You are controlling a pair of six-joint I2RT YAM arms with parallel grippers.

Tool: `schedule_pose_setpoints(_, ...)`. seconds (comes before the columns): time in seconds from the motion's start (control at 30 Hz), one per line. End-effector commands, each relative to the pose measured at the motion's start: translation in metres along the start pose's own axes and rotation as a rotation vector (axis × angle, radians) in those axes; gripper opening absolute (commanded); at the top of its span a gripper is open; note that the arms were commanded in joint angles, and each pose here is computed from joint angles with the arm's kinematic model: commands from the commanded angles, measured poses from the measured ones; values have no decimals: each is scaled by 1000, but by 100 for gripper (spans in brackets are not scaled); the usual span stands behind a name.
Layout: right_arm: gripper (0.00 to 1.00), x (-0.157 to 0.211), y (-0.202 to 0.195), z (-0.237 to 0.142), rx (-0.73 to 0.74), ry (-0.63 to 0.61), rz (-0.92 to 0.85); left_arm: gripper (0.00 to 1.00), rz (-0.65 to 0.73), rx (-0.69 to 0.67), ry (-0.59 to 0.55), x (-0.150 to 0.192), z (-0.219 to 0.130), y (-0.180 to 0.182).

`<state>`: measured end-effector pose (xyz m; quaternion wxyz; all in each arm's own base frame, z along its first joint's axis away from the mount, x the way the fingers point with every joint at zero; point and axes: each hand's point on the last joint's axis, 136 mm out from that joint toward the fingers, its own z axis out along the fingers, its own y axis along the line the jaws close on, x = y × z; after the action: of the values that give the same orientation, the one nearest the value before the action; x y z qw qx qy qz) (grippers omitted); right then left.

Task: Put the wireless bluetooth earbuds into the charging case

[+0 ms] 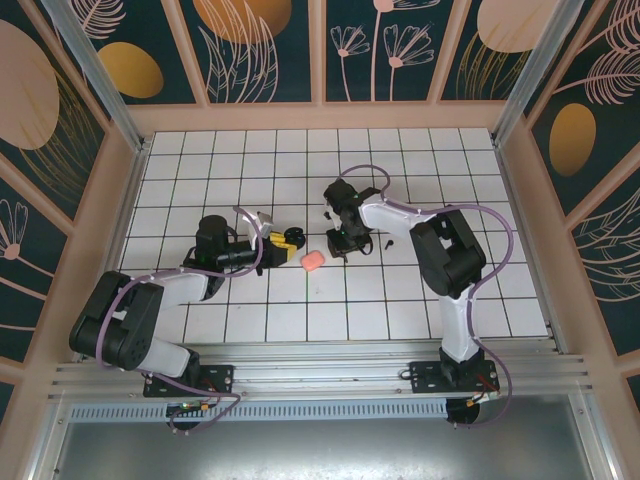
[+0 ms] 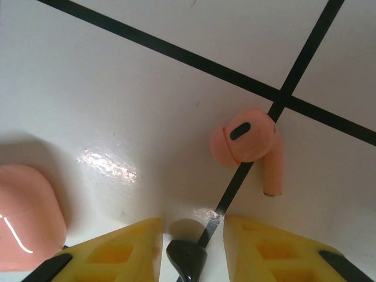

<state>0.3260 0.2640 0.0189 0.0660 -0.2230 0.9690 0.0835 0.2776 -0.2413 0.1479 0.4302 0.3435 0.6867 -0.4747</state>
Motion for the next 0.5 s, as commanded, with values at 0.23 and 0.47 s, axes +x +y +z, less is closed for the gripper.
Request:
schedule_pose_setpoints(0.23,29,11,-2,3,53,47,-13,22,5,7,-8,-5,2,4)
schedule_pose_setpoints(0.47,27,14,-2,0,55,49,-7,22,2,8,-6,-6,3,5)
